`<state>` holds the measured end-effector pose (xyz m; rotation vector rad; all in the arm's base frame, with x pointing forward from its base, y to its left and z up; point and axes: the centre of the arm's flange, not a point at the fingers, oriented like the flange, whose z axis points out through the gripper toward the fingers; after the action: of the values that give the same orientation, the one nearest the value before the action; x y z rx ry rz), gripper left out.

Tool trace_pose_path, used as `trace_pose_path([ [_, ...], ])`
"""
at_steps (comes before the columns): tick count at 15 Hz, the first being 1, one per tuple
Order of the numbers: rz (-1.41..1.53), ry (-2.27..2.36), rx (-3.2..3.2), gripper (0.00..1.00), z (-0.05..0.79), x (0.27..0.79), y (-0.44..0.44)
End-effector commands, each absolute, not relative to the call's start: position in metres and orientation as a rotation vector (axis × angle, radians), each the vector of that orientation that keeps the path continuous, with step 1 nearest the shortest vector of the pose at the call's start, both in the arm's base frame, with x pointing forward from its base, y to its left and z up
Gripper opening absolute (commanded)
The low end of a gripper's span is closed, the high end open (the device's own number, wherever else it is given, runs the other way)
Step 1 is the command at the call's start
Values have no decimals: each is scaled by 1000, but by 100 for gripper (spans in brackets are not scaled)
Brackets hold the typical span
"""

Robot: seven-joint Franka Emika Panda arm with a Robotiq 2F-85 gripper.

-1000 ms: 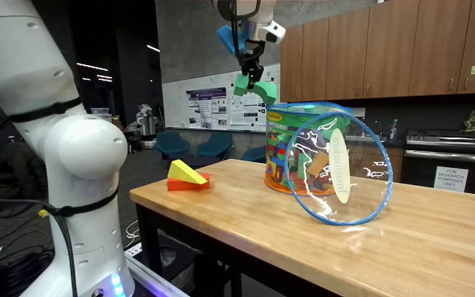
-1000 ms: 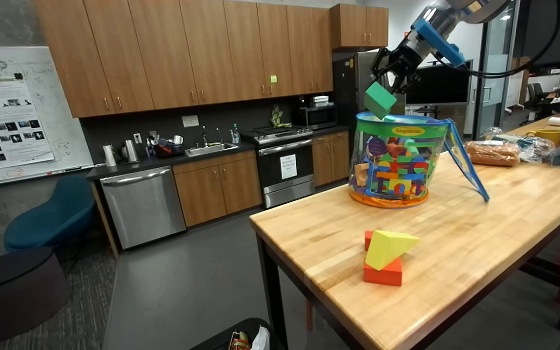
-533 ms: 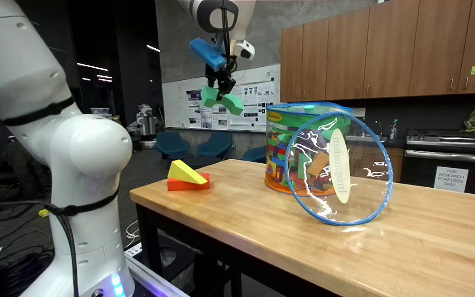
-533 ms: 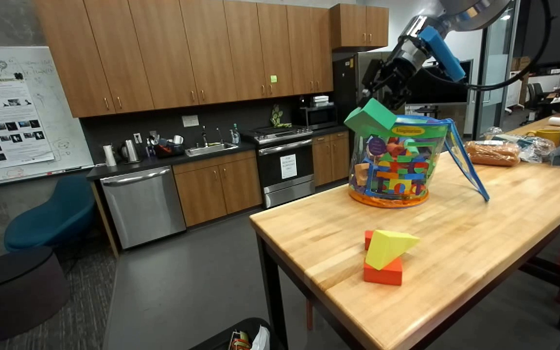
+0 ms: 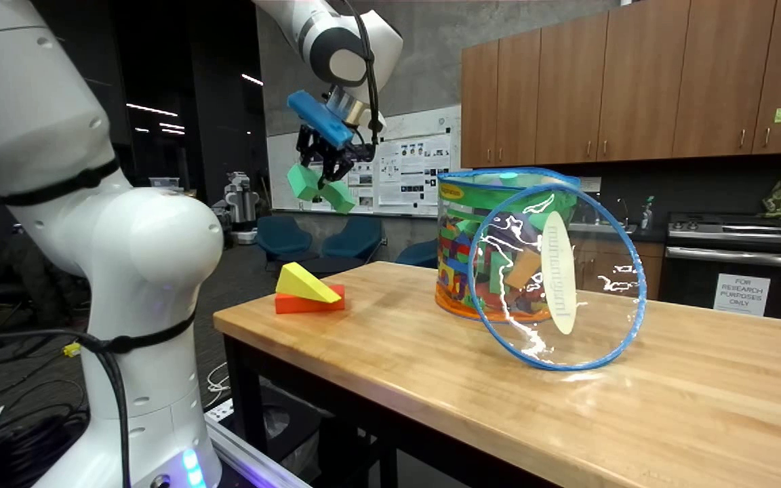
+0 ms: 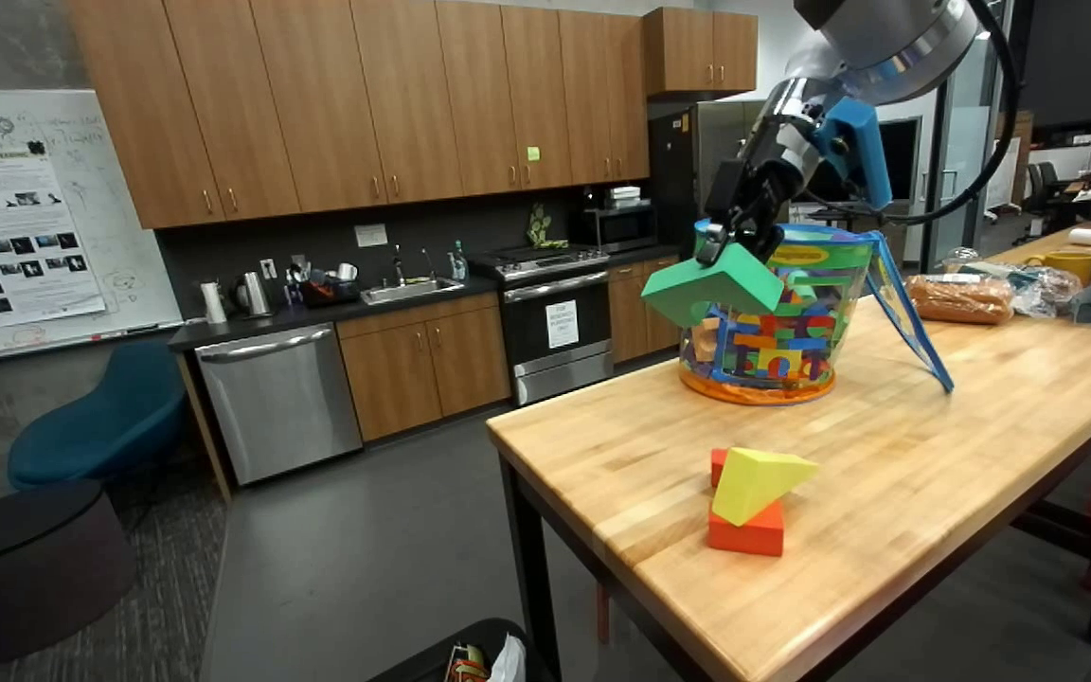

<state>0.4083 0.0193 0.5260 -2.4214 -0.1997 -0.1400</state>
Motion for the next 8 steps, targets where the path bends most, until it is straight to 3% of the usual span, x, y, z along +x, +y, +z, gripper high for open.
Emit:
trace_pose_path([
  [1, -60, -306, -2368, 32, 502, 409, 33],
  [8, -70, -331, -2293, 32, 469, 425, 65],
])
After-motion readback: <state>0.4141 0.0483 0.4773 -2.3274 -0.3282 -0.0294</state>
